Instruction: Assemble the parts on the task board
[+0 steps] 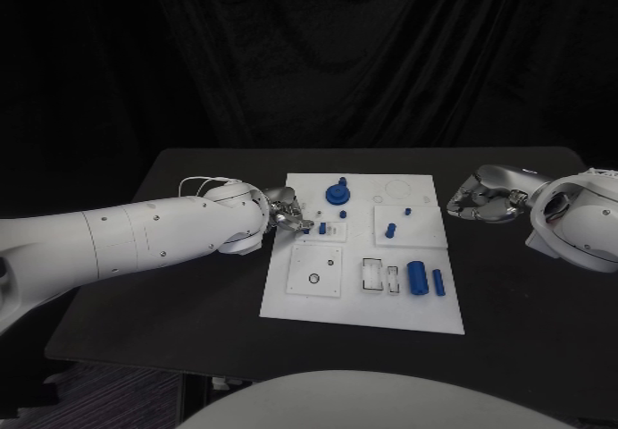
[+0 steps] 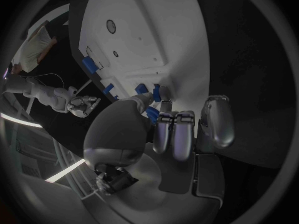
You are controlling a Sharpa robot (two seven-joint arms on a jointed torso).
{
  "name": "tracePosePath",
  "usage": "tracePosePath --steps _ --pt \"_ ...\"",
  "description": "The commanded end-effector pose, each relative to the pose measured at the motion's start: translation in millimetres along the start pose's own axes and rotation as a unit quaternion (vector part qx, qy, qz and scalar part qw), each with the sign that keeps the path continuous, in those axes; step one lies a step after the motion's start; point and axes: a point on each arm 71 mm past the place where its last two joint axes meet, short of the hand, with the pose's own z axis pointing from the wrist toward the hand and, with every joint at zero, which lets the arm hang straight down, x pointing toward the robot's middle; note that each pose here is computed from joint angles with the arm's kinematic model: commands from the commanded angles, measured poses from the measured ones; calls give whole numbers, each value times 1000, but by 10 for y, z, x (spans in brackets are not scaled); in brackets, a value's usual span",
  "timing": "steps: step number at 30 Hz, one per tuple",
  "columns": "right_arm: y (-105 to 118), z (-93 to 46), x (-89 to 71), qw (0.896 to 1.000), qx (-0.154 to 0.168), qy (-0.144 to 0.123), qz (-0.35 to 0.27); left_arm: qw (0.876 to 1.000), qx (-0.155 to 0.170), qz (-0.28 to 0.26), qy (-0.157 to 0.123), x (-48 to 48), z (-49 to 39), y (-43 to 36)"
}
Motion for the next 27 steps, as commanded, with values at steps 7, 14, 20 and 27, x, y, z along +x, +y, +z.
tracePosePath --steps 7,14,20,27 --pt "-10 2 24 1000 10 9 -2 999 -1 9 49 221 9 8" --pt "-9 -1 27 1000 11 11 -2 999 -4 9 49 218 9 21" --pt "-19 -10 28 1000 12 12 -2 999 -1 6 43 205 10 27" --pt "-27 -16 26 1000 12 12 -1 999 45 -15 -14 114 -10 0"
